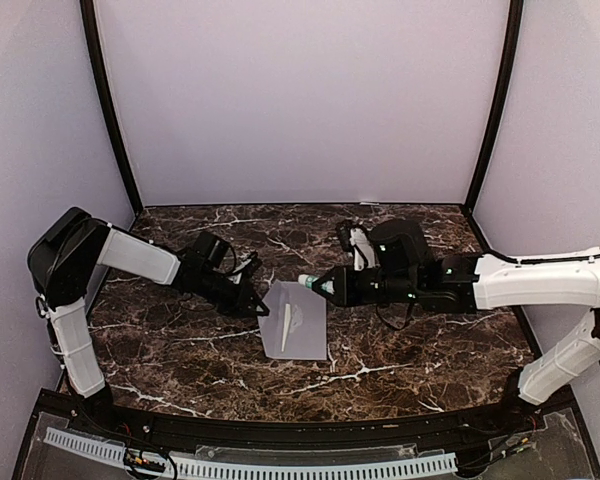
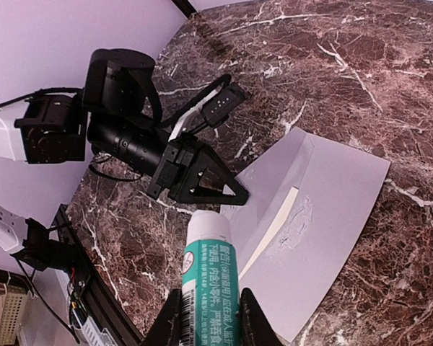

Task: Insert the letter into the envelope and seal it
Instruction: Paint the envelope at the center of the board.

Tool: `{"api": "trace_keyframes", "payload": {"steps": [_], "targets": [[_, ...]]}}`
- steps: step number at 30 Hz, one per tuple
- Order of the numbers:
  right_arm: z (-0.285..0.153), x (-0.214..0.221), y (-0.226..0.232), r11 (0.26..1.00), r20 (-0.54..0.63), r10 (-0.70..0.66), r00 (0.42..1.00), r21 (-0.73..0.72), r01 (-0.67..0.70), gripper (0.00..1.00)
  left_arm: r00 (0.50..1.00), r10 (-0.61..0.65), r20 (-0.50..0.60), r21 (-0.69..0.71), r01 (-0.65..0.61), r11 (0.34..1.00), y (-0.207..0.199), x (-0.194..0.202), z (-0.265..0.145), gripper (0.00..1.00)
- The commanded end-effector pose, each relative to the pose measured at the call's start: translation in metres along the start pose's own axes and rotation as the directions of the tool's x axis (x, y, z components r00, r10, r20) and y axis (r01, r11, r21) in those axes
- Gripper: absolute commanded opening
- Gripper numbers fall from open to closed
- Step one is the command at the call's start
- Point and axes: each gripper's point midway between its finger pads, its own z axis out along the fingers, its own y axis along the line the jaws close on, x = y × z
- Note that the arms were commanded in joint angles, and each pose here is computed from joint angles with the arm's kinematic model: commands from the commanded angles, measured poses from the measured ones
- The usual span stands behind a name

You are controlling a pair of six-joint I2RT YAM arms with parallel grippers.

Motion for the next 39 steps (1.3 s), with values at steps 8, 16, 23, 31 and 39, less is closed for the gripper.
{"api": "trace_keyframes", "payload": {"steps": [8,16,23,31,39], "targets": [[0.004,0.045,-0.009,0.994,-0.189,-0.033,0.981,0.1,0.053,0.04,0.977,0.157,-0.144,-0.051,-0.166,0.985,-0.031,0.028,0.018,0.0],[0.006,0.094,-0.018,0.992,-0.34,0.023,0.94,0.122,0.02,0.05,0.956,0.217,-0.198,-0.02,-0.226,0.974,-0.052,0.044,0.024,0.0],[0.018,0.11,-0.022,0.991,-0.367,0.088,0.926,0.131,-0.042,0.05,0.952,0.227,-0.205,-0.015,-0.235,0.972,-0.055,0.046,0.023,0.0],[0.03,0.12,-0.035,0.982,-0.385,0.118,0.916,0.185,-0.049,0.04,0.949,0.236,-0.21,-0.004,-0.243,0.97,-0.058,0.048,0.023,0.0],[0.035,0.127,-0.039,0.98,-0.4,0.117,0.909,0.194,-0.041,0.03,0.948,0.239,-0.21,-0.005,-0.246,0.969,-0.058,0.048,0.024,0.0]]}}
